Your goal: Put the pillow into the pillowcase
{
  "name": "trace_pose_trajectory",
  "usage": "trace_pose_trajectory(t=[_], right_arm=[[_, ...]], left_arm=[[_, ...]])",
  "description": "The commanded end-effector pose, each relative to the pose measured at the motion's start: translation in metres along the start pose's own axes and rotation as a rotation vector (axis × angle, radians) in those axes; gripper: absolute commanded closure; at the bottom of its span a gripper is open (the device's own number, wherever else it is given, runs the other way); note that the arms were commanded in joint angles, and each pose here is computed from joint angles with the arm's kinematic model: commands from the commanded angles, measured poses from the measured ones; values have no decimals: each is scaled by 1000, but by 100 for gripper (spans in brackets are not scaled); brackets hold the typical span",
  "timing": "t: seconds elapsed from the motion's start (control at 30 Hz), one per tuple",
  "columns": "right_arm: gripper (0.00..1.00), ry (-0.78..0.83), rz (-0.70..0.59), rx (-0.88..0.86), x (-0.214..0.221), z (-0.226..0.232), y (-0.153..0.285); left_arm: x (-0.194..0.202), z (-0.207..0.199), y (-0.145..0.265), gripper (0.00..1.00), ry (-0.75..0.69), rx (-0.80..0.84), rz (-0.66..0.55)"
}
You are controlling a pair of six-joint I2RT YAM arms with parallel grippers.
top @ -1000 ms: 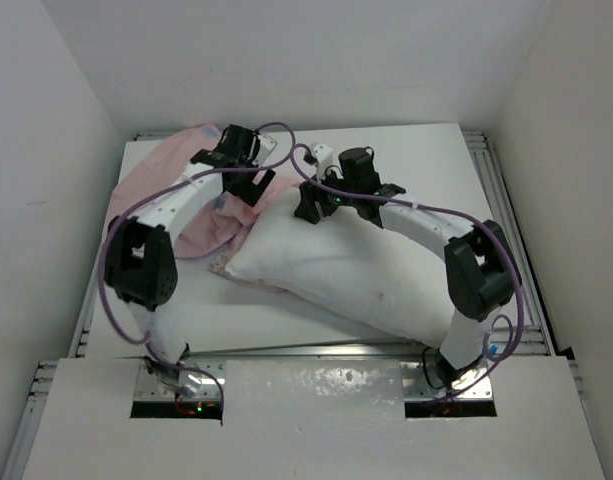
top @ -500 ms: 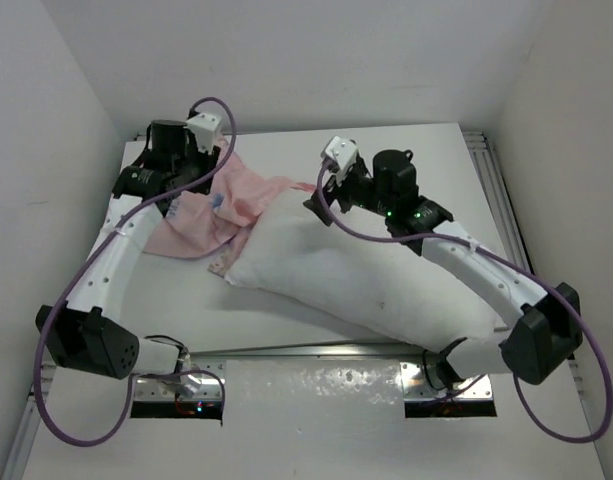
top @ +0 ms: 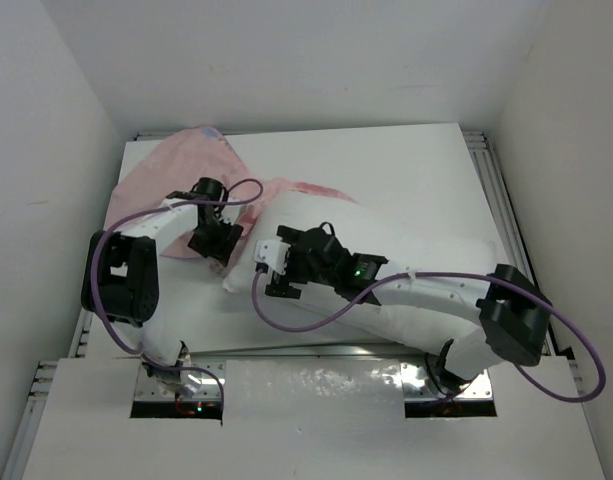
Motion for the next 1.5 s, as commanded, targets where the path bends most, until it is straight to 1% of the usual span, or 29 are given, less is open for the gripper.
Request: trace_pose_trajectory(t=[0.0, 0.1, 0.2, 0.23, 0.27, 0.3, 0.33, 0.37, 0.4, 0.43, 0.47, 0.5, 0.53, 0.57, 0.63, 0.67, 0.77, 0.9, 1.0, 1.03, 1.07, 1.13, 1.2, 1.23, 1.3, 1.33, 1.4, 1.43, 1.47], right_arm=[[1, 71, 19, 161, -12, -32, -6], [1, 98, 93, 139, 5, -25, -13], [1, 128, 157, 94, 23, -12, -18], [1, 140, 192, 93, 33, -10, -21], [1, 143, 208, 93, 37, -9, -23], [1, 144, 226, 96, 42, -9, -24], [2, 141, 245, 100, 46, -10, -26], [7, 130, 268, 94, 52, -9, -30], [30, 100, 294, 109, 59, -15, -31], [59, 22, 325, 133, 64, -22, -34], [83, -33, 338, 154, 68, -29, -32], [100, -104, 361, 175, 84, -43, -29], [100, -193, 327, 143, 85, -42, -30], [100, -259, 327, 165, 98, -56, -25], [100, -360, 291, 197, 101, -70, -19], [100, -384, 269, 216, 101, -78, -16], [100, -427, 231, 304, 103, -107, -4], [100, -491, 185, 336, 104, -122, 1], [100, -532, 157, 351, 106, -128, 2], [100, -532, 150, 361, 106, -130, 0], [100, -532, 150, 369, 107, -133, -1], [100, -569, 161, 400, 111, -140, -7], [100, -597, 153, 415, 107, -152, -13], [100, -610, 165, 401, 112, -150, -23], [100, -656, 139, 389, 107, -154, -34], [100, -671, 138, 361, 109, -147, -42], [100, -717, 88, 315, 105, -136, -51], [100, -758, 41, 257, 97, -124, -54], [100, -770, 17, 237, 94, -118, -53]], left_arm=[[-44, -10, 1, 43, -18, 78, -133], [-32, -26, -14, 41, -36, 176, -87], [-13, -23, -37, 41, -27, 164, -25], [-7, -21, -44, 43, -19, 154, -2], [-6, -20, -48, 46, -20, 146, 9], [-1, -19, -55, 51, -16, 143, 46], [-5, -18, -56, 57, -16, 142, 46], [-6, -19, -57, 73, -12, 145, 51], [-5, -20, -57, 80, -14, 151, 62], [-7, -19, -53, 94, -22, 150, 66], [-12, -19, -50, 100, -32, 150, 49], [-10, -18, -39, 100, -39, 148, 51], [-12, -18, -31, 100, -60, 150, 39], [-12, -19, -14, 100, -76, 148, 8], [-6, -17, 3, 100, -96, 134, -20], [-6, -12, 20, 100, -121, 101, -61], [7, 3, 44, 100, -188, 14, -90], [32, 9, 54, 100, -242, -15, -36], [53, 0, 58, 100, -299, 61, 35], [58, -2, 61, 100, -366, 94, 47], [68, -11, 71, 100, -401, 158, 55], [73, -21, 90, 100, -490, 223, 8], [65, -28, 112, 100, -580, 257, -61], [65, -38, 131, 100, -604, 307, -102], [60, -45, 141, 100, -622, 328, -158], [63, -50, 143, 97, -636, 351, -178], [68, -52, 136, 66, -643, 362, -173], [69, -51, 125, 41, -634, 352, -164], [67, -49, 120, 34, -620, 340, -161]])
Point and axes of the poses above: each gripper's point midway between its finger pads, its own y axis back along the fingers, its own z axis along the line the jaws close on, x = y × z, the point moved 1 cm from there along y, back along the fingers, and after that the axes turned 13 degrees about y, right-handed, at the moved point
